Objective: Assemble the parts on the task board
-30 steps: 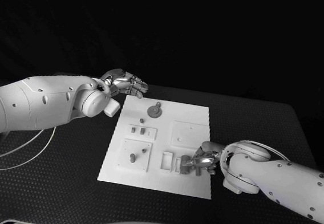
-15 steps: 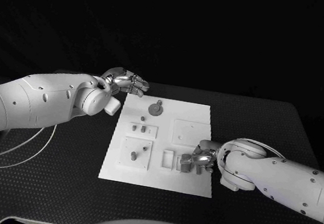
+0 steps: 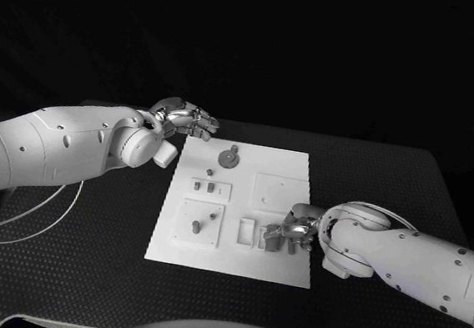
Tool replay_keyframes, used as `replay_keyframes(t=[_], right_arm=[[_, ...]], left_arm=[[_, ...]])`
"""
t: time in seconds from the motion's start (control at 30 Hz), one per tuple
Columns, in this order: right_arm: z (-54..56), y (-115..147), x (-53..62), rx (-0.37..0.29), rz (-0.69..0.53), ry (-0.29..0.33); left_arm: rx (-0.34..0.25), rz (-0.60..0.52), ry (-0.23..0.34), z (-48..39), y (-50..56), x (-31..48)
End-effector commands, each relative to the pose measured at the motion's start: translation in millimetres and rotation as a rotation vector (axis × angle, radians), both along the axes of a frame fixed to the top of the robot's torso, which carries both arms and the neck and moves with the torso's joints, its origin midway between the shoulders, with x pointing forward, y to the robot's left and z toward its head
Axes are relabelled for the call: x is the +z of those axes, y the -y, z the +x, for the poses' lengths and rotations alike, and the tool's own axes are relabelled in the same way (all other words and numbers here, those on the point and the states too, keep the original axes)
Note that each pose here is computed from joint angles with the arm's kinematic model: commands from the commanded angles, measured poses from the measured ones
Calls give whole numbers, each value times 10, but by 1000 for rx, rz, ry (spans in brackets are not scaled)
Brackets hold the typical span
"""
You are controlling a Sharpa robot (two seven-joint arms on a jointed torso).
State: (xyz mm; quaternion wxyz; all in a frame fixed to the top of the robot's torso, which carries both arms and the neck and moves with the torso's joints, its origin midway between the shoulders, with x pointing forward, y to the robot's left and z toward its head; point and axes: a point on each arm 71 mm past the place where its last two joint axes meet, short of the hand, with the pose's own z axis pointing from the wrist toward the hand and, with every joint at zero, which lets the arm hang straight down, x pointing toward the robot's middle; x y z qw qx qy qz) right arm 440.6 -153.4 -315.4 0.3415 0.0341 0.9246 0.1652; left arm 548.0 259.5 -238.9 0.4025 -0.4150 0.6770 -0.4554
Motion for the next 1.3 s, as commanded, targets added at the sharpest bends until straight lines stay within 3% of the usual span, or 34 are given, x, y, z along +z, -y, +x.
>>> replay_keyframes(t=[0.03, 0.43, 0.87, 1.3], right_arm=[[-63, -3, -84, 10, -18, -27], [-119, 31, -42, -50, 67, -45], [-90, 54, 167, -58, 91, -10], [-52, -88, 155, -57, 100, -34]], left_arm=[[-14, -13, -2, -2, 21, 8], [-7, -10, -2, 2, -5, 7], [-3, -8, -3, 1, -26, 7], [-1, -7, -3, 1, -28, 9]])
